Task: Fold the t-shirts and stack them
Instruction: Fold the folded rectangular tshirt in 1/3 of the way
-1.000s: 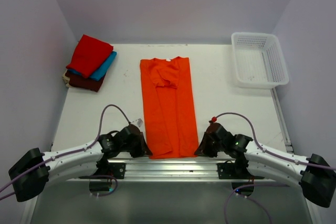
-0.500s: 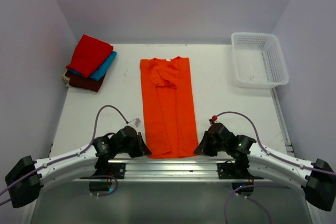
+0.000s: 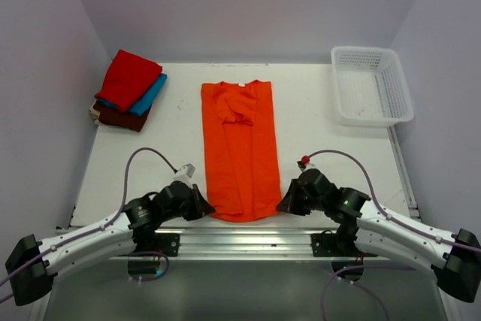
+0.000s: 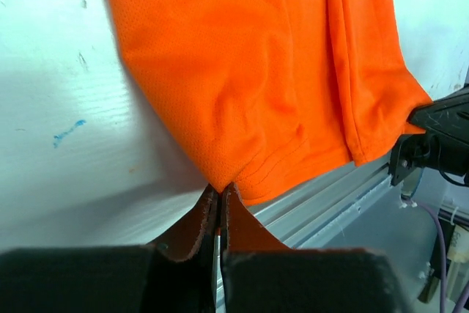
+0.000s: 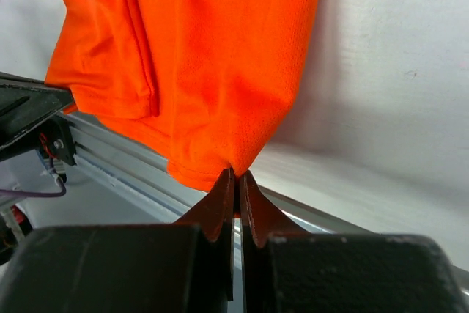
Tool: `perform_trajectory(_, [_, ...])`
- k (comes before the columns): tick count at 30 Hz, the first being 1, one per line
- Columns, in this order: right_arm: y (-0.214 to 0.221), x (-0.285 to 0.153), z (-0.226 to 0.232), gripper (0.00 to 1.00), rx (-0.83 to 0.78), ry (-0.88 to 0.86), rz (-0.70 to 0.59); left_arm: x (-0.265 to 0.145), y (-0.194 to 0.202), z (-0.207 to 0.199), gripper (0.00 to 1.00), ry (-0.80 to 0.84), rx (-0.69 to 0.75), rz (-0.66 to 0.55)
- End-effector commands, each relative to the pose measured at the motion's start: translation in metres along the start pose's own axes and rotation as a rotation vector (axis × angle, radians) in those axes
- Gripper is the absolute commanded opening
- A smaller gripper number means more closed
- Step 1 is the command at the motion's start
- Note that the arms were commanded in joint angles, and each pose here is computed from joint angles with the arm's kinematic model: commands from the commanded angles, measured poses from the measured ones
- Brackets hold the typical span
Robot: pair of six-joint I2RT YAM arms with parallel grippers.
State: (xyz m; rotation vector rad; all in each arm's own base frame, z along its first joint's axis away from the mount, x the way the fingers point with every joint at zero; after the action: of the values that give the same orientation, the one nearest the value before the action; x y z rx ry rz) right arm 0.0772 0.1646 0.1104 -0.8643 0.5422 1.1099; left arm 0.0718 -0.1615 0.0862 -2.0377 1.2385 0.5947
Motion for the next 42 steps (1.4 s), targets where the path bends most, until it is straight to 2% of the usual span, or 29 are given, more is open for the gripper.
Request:
perform_trajectory(1, [-0.022,-0.01,0.016,0.0,-0.056,-0.01,-0.105,-0.01,-0.022,-0.02,0.0,0.043,0.047,-0.143])
perform_trajectory(5, [-0.037,-0.009,0.022,0.0,-0.118,0.033,-0.152,-0.017,-0.04,-0.031,0.0,0.058,0.084,-0.261])
perform_trajectory(14, [-0.073,-0.005,0.036,0.0,-0.192,0.082,-0.235,-0.019,-0.065,-0.052,0.0,0.056,0.176,-0.392])
perform_trajectory(20, [-0.101,-0.002,0.044,0.0,-0.248,0.109,-0.292,-0.019,-0.082,-0.053,0.0,0.049,0.203,-0.535])
perform_trajectory(30, [-0.148,0.018,0.061,0.0,-0.32,0.136,-0.347,-0.003,-0.107,-0.059,0.0,0.009,0.297,-0.683])
perform_trajectory(42, [-0.191,0.049,0.061,0.0,-0.325,0.172,-0.345,0.044,-0.166,-0.035,0.0,-0.13,0.271,-0.616])
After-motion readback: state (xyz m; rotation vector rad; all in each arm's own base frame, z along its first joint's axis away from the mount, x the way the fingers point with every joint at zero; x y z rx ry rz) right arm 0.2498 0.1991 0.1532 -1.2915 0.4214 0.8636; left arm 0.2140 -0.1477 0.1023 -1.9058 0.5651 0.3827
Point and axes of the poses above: each gripper's point midway between its finger pads, its own x axis out along the fingers, its own z axis along the line the jaws close on, y = z × x, the point moved 7 cm from there along -x, back along the fingers, and after that the axes turned 3 degrees about -x, right-handed, at the moved point
